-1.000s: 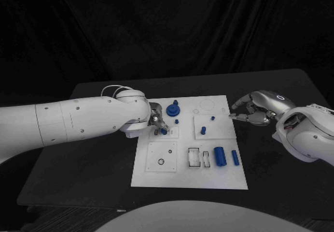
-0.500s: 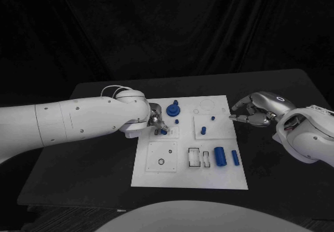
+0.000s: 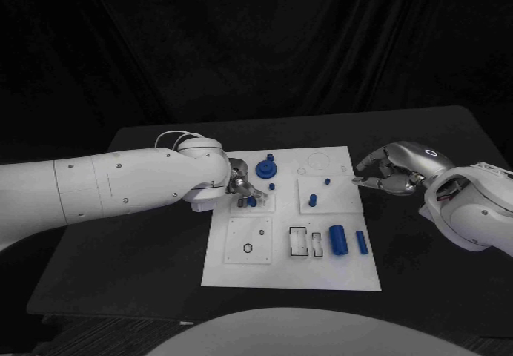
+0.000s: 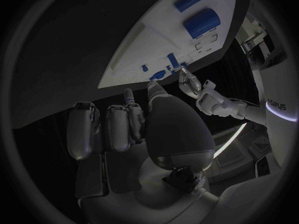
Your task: Assemble the parts on the task board
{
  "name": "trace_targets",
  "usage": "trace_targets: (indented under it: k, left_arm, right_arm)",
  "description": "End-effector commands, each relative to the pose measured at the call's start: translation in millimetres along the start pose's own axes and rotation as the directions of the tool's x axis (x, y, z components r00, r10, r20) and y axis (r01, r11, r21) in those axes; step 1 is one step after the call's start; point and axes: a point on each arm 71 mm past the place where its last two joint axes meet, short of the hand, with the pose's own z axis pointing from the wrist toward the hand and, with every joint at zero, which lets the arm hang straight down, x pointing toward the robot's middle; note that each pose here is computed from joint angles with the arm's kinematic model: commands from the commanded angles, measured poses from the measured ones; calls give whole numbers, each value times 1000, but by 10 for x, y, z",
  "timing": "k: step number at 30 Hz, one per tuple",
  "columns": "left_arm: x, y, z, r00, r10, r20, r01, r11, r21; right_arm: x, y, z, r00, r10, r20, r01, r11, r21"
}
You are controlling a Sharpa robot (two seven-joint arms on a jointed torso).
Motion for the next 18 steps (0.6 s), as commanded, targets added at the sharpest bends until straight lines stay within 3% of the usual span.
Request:
trace_targets:
  k: [1,18]
  left_arm:
    - [23,-1,8,1000,12,-18,-12,1000,11]
    - [23,-25,11,1000,15,-21,-14,999,41]
  right_arm:
    - [13,-13,-4,1000,-3,-7,3,1000,8]
    - [21,-26,-5,1000,1,-11,-1,1000,13]
